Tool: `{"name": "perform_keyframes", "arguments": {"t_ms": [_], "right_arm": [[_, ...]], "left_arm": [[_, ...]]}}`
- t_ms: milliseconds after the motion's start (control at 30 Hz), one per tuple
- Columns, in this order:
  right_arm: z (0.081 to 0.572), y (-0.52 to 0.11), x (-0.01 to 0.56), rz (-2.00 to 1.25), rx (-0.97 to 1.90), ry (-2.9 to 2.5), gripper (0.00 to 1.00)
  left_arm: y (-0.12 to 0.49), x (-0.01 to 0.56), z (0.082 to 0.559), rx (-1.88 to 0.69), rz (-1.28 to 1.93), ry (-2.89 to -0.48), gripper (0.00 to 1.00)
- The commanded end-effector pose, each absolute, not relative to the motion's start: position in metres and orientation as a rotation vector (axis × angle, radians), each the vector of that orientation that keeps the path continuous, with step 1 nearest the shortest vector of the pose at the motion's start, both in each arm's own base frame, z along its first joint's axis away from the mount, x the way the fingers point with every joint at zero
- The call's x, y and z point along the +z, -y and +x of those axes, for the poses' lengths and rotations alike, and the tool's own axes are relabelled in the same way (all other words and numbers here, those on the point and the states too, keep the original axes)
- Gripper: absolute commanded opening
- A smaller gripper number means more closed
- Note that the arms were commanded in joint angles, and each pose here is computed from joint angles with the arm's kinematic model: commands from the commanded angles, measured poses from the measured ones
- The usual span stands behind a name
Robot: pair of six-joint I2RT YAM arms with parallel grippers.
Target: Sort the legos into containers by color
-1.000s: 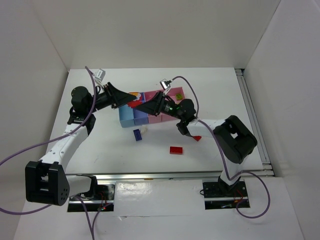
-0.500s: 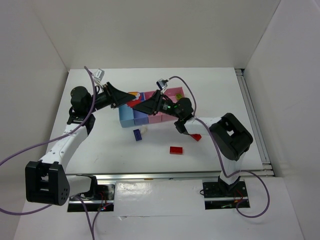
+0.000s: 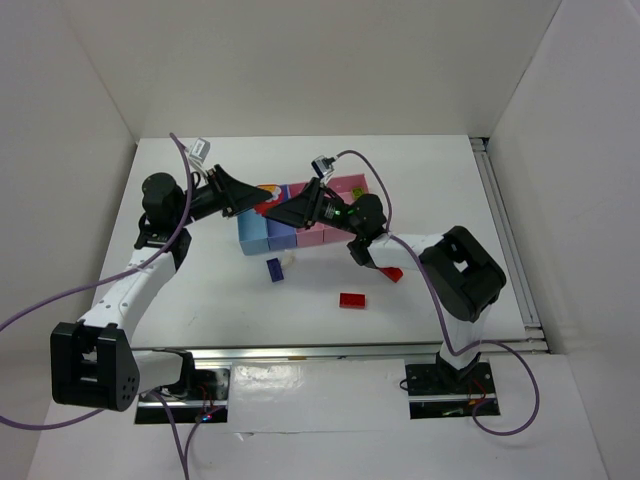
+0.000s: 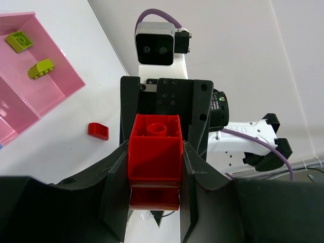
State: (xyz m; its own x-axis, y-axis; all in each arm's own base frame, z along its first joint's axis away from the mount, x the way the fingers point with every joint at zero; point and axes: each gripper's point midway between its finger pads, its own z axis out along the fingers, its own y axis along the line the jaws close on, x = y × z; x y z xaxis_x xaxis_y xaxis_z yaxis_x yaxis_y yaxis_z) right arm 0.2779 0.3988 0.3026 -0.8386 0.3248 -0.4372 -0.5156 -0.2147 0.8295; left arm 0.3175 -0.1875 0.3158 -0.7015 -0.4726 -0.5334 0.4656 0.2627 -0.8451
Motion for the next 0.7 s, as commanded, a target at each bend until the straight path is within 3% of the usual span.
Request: {"name": "perform_keyframes", "arguments": {"t_ms": [0, 200, 300, 533, 667], "right_arm": [[0.246, -0.382, 0.37, -0.419, 2.094, -1.171, 0.6], [0.248, -0.382, 0.365, -0.414, 2.087, -1.19, 0.28], [0.248, -0.382, 0.358, -0.404, 2.087, -1.212, 0.2], [0.241, -0.374, 0.344, -0.363, 2.065, -1.271, 0.12], [0.239, -0.372, 0.341, -0.36, 2.049, -1.294, 0.12]], "left_arm": [[0.189, 0.324, 0.312, -1.541, 0.064, -1.724, 0.0], [0.189, 0.323, 0.312, -1.542, 0.057, -1.731, 0.0], [0.188, 0.324, 0.315, -1.537, 0.049, -1.729, 0.0], [0.186, 0.327, 0.324, -1.511, 0.053, -1.736, 0.0], [0.183, 0.333, 0.329, -1.498, 0.053, -1.732, 0.0]]}}
